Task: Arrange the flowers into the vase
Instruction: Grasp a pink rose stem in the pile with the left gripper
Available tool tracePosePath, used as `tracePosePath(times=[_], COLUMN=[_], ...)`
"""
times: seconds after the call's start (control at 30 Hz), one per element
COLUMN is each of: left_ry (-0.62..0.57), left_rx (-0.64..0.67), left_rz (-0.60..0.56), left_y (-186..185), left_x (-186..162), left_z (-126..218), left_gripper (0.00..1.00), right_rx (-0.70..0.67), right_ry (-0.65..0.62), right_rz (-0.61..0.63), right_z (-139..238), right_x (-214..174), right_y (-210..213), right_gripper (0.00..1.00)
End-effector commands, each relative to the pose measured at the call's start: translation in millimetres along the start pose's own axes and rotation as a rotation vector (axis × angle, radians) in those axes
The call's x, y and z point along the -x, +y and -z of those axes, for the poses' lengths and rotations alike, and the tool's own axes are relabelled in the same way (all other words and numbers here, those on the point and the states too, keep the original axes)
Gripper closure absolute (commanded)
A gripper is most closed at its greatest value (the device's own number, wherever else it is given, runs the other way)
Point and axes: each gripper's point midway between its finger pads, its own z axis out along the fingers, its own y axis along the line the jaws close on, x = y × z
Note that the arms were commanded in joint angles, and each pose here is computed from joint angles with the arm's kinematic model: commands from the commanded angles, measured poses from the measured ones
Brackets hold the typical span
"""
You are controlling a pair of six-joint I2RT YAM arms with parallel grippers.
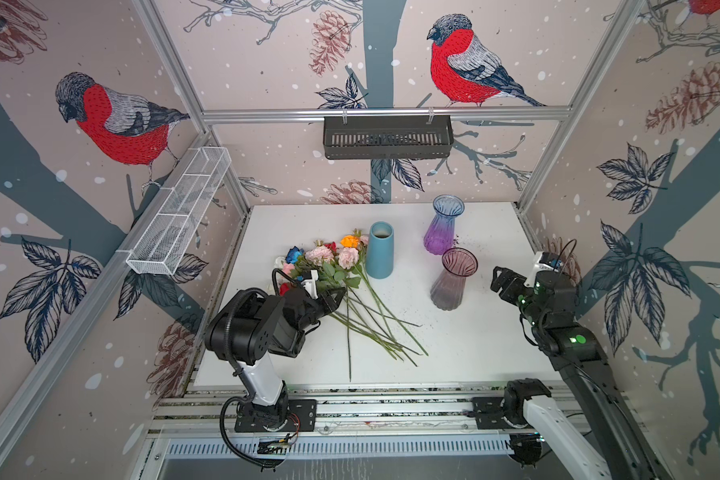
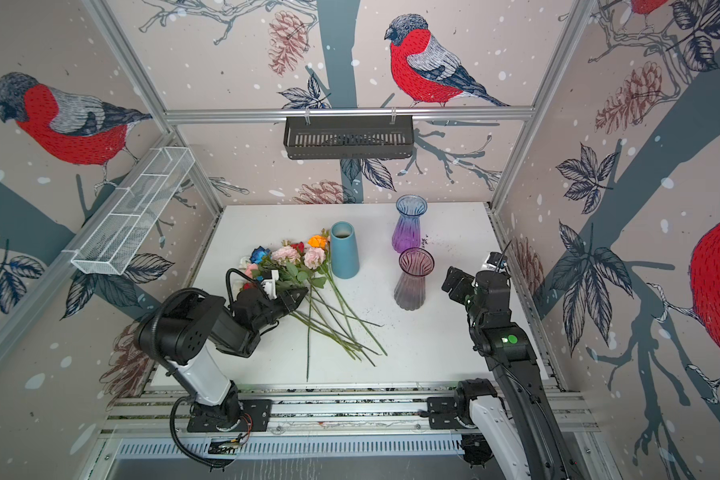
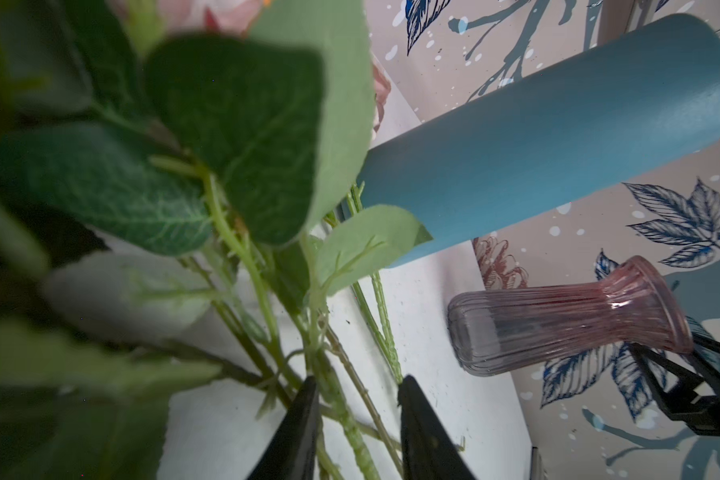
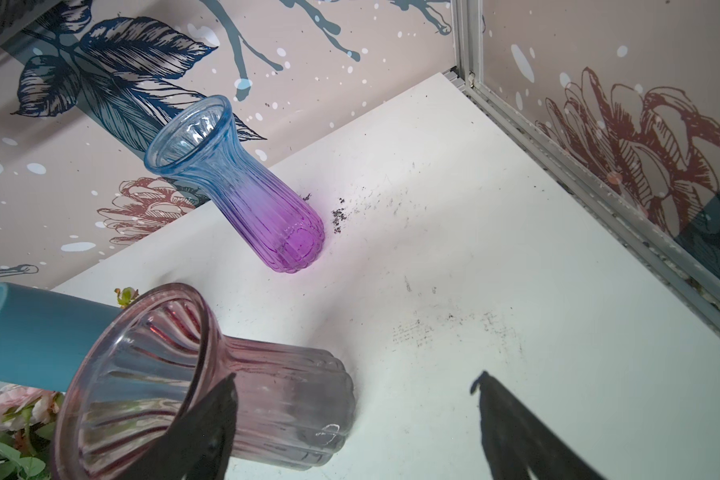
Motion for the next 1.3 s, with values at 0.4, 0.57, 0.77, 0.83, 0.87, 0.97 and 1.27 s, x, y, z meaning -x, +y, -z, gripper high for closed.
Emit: tracePosePath(times=[0.4, 0.57, 0.77, 0.83, 0.87, 0.97, 1.27], left_ry=[-0.006, 0.045, 0.084, 0.091, 0.092, 0.102, 0.081], left_rx=[0.061, 0.052, 0.085, 0.089, 0.088, 0.078, 0.033], left_rz=[-0.075, -0.072, -0.067, -0.061, -0.058, -0.057, -0.088], left_y=[-5.2, -6.2, 1.9, 4.2, 4.9, 4.5, -7.8], left_x=[16.3, 5.2, -3.2, -4.7, -4.7, -5.1, 1.4], left_z=[-7.9, -18.7, -28.4, -31.0, -31.8, -35.0, -34.6], left_gripper=[0.58, 0.58, 0.57, 0.56, 0.56, 0.58, 0.93], right_rx=[0.028, 0.021, 0.013, 0.012, 0.013, 0.014, 0.006], right_ry=[-0.038, -0.042, -0.046, -0.044, -0.045, -0.047, -0.059], right_rz=[-0.01, -0.002, -0.004, -0.005, -0.005, -0.005, 0.01], right_z=[5.0, 7.2, 10.2, 10.7, 10.9, 11.7, 16.9], right_x=[15.8, 17.2, 15.6, 14.8, 14.9, 15.4, 17.4], right_y=[13.8, 13.2, 10.2, 9.5, 9.7, 9.9, 8.1], right_gripper=[0.11, 0.11, 0.11, 0.11, 0.11, 0.11, 0.15])
